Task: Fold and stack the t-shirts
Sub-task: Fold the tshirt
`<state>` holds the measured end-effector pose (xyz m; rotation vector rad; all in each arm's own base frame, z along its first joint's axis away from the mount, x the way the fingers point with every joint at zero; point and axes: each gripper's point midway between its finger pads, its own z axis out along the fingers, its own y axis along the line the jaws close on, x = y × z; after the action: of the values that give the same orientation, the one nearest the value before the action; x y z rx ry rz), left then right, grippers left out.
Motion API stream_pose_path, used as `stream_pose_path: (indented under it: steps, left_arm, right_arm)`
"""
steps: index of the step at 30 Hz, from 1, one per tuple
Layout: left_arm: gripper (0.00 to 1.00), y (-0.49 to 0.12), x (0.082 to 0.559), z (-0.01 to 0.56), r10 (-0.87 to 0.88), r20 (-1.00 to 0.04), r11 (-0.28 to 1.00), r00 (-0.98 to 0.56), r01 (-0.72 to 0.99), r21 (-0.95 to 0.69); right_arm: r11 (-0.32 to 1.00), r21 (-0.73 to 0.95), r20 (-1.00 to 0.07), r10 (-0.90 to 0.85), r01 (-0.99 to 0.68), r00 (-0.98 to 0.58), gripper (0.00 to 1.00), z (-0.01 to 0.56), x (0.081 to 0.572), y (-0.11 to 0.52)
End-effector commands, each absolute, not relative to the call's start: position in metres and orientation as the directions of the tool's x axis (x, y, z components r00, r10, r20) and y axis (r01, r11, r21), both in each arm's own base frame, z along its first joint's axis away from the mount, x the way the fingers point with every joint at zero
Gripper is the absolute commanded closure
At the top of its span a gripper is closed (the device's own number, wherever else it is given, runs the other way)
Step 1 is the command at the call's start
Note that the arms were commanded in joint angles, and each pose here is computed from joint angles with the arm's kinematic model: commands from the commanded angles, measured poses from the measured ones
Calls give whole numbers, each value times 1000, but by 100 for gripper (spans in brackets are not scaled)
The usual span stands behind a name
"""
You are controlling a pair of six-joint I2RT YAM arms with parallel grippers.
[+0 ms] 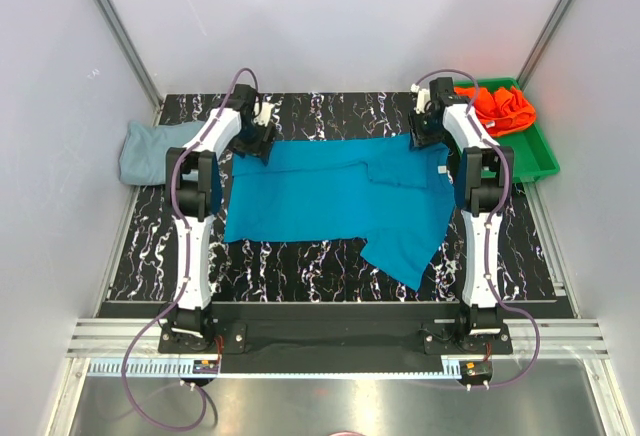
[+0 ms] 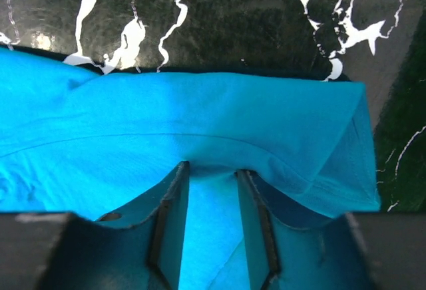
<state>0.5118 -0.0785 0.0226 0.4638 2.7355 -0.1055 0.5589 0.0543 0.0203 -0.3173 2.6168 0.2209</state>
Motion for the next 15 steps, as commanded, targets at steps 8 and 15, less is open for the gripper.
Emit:
stream_pose_path:
  steps: [8,15]
  left_arm:
    - [2,-59,515,207,273,-669,961,-691,227,158]
    - [5,-64,407,184,327,-585,936,-742,341,90]
  right_arm:
    - [937,-76,-763,-274,-340,-585,45,180,545,51]
    - [637,-18,-697,-560,-770,-447,42,166,402,95]
